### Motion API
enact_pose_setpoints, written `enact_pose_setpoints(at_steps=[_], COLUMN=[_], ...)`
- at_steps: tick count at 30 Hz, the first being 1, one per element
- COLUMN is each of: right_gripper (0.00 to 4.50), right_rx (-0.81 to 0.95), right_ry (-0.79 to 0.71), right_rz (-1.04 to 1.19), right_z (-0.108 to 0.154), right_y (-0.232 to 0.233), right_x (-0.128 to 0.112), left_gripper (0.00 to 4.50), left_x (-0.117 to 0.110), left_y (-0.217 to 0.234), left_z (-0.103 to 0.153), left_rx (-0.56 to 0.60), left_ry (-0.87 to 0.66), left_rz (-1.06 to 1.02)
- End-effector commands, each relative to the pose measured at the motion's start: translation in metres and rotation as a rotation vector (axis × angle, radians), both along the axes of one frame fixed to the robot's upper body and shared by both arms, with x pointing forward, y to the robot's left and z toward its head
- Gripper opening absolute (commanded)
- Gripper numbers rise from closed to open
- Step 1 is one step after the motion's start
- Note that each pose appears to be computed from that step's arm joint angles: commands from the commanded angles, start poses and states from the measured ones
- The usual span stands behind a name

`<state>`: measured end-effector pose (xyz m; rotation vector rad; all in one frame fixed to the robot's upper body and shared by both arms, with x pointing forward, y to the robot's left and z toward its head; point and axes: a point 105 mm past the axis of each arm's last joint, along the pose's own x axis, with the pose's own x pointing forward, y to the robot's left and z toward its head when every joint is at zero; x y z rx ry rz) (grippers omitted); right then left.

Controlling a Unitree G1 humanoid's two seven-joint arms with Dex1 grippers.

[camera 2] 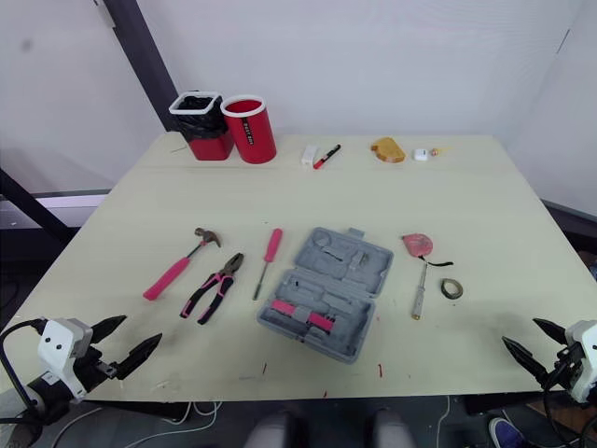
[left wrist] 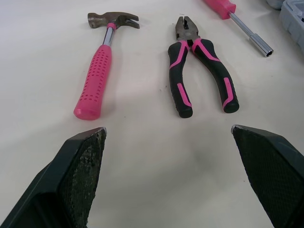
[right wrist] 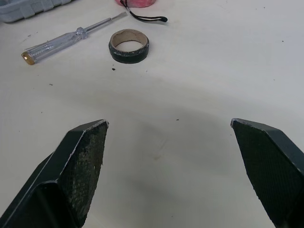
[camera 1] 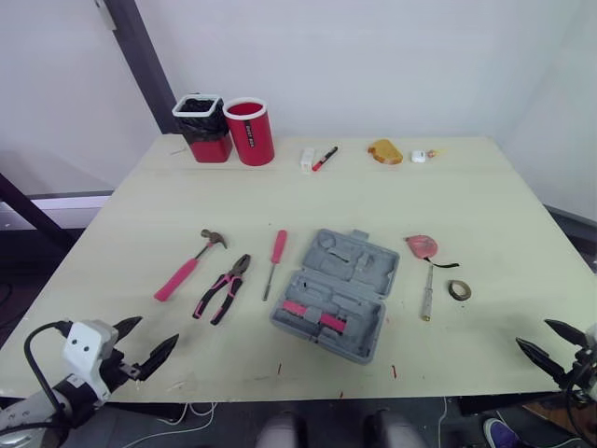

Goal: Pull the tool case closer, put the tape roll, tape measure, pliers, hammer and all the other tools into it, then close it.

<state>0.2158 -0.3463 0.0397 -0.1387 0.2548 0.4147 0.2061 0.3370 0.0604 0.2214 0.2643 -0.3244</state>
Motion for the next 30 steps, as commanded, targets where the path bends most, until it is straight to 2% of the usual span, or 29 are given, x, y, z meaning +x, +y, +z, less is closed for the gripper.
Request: enact_pose_setpoints(at_steps=[1, 12, 20, 25, 30], right_gripper=[4.37, 4.37, 4.37, 4.37, 4.37], right_rx=[-0.039, -0.056, -0.053, -0.049, -0.024], right_ry=[-0.039, -0.054, -0.075, -0.11, -0.139], right_rz=[-0.002, -0.004, 0.01, 0.027, 0.068], right_z=[0.011, 0.014, 0.022, 0.028, 0.04], right_y=[-0.009, -0.009, -0.003, 0.012, 0.036], right_x=[-0.003, -0.007, -0.004, 0.004, 0.013], left_gripper=[4.5, 4.5, 4.5, 4.5, 4.5], left_x=[0.003, 0.01, 0.02, 0.033, 0.056], left_y=[0.001, 0.006, 0.012, 0.008, -0.007], left_z=[0.006, 0.002, 0.008, 0.02, 0.038], left_rx=[0.013, -0.002, -0.013, -0.012, -0.01], left_ry=[-0.024, -0.036, -0.042, -0.056, -0.083], left_rz=[-0.009, -0.006, -0.024, -0.065, -0.149])
